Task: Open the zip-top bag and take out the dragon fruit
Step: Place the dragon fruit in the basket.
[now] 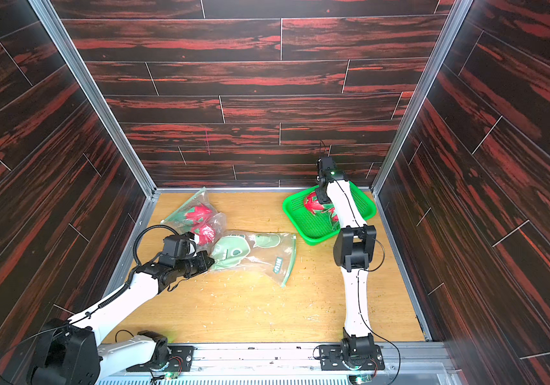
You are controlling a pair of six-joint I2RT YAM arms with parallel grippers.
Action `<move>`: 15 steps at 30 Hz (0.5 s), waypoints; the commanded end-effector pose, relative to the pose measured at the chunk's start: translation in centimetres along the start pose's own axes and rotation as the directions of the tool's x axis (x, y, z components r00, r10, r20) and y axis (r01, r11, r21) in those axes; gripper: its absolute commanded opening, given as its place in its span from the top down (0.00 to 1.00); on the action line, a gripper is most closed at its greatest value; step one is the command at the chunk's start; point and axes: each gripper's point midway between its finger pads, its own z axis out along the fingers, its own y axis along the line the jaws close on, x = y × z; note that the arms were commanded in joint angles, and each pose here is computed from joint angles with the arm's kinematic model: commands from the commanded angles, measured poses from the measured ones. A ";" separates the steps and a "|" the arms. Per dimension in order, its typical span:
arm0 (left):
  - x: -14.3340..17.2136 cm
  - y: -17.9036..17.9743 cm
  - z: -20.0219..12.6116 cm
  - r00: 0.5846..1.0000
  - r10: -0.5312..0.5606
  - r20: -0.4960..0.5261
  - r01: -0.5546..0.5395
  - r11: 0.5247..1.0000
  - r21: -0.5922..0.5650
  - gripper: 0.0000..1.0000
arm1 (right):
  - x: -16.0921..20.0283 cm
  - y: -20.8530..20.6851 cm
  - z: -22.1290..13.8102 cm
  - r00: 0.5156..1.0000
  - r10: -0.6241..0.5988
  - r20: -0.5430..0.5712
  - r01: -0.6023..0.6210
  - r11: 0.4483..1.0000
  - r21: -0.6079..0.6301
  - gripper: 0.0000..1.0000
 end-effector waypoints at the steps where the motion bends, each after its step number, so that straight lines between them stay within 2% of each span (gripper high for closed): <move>1: -0.2 -0.3 0.0 1.000 -0.003 0.005 0.003 1.000 0.018 1.00 | -0.1 0.0 1.1 1.000 0.013 -0.004 -0.013 1.000 -0.002 1.00; 15: -1.3 -1.0 0.8 1.000 -0.014 0.009 0.014 0.999 0.039 0.98 | -0.4 0.4 0.1 0.998 0.067 0.006 -0.067 0.997 -0.049 0.76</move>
